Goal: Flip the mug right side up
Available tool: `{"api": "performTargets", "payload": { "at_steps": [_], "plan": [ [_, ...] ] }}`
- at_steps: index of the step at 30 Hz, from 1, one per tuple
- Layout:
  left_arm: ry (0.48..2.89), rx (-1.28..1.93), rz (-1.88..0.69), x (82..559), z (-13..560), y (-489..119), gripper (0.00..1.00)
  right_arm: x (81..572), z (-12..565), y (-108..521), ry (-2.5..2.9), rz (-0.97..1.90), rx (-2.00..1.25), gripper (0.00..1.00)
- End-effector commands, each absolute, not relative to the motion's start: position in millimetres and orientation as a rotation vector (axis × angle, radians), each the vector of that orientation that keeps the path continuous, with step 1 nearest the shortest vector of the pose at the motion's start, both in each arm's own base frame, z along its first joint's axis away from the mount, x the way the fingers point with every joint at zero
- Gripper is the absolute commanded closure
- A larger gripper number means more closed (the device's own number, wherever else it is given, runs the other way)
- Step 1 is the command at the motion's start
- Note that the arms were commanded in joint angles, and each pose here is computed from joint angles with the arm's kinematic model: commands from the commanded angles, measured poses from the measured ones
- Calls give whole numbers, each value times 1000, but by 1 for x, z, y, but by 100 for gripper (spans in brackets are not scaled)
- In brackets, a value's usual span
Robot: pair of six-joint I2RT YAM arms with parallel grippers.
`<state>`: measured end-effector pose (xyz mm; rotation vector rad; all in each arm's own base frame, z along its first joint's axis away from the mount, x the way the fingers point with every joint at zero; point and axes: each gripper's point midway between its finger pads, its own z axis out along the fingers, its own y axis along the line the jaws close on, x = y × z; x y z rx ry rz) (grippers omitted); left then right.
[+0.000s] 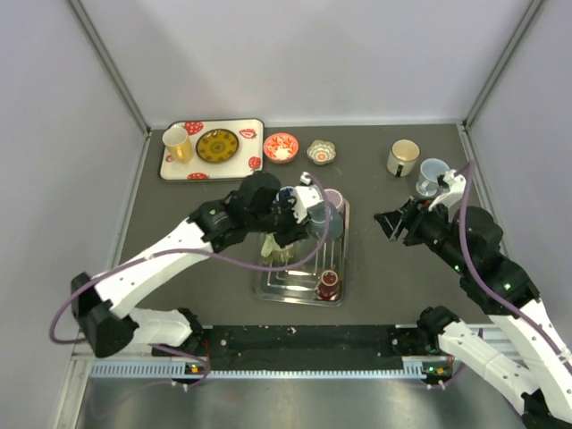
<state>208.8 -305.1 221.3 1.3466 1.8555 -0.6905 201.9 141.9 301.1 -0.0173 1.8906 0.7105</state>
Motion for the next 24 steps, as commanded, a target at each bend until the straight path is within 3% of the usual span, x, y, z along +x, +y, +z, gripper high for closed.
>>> {"api": "performTargets", "payload": {
  "at_steps": [1,6,14,24],
  "plan": [
    [1599,904,-862,217,340,-314,100,199,317,138,1837,727,8,40],
    [1466,658,-1205,194,396,-323,100,190,302,158,1870,862,-9,40],
    [1340,379,-1577,175,428,-321,100,148,327,206,1725,1244,-305,39],
    [1076,204,-1792,162,451,-299,100,124,346,226,1545,1566,-336,32]
  ]
}}
